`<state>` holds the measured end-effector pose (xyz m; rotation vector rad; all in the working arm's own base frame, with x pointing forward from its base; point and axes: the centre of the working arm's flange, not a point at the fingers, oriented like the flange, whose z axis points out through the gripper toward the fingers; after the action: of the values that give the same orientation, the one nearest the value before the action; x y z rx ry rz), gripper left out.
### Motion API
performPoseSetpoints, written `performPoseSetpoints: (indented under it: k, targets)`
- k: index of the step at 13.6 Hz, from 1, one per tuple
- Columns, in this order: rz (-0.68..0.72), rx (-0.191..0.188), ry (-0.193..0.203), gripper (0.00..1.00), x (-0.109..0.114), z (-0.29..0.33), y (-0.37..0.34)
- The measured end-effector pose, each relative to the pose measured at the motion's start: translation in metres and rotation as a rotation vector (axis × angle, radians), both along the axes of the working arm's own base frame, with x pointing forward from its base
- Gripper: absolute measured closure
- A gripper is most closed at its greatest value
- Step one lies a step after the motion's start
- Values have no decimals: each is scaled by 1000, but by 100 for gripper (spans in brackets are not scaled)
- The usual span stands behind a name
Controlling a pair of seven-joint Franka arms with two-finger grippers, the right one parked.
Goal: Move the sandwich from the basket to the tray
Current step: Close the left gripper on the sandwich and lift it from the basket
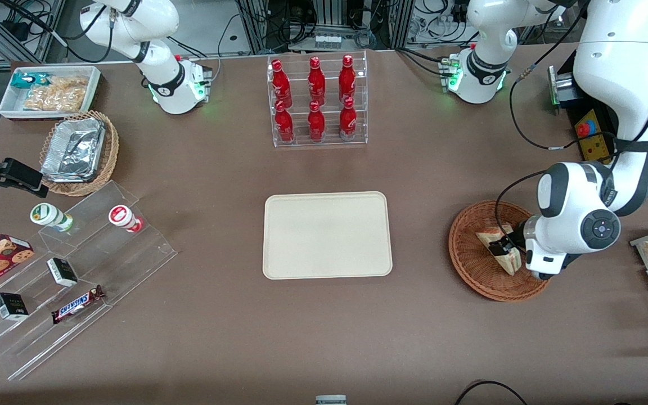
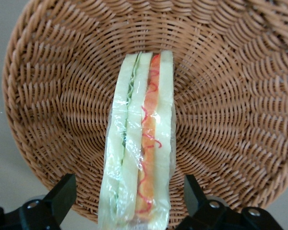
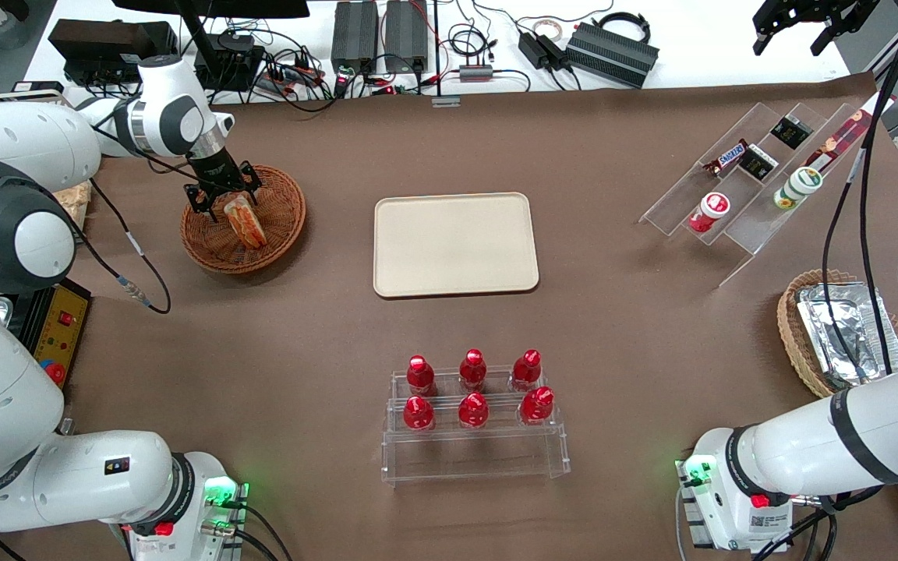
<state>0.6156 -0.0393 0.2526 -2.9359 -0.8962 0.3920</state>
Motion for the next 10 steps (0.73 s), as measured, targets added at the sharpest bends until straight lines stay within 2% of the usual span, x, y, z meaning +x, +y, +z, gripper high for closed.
performPoseSetpoints:
  k: [1,2,4,8,9,10]
  targets:
    - [12,2,3,4,0,-4,0]
    - [32,5,-2,14,1,-8,-1]
    - [54,8,-9,39,2,-11,-4]
    - [35,3,-39,77,8,4,-20]
    - [24,2,-52,82,10,14,-27]
    - [3,-1,-63,82,11,28,-38]
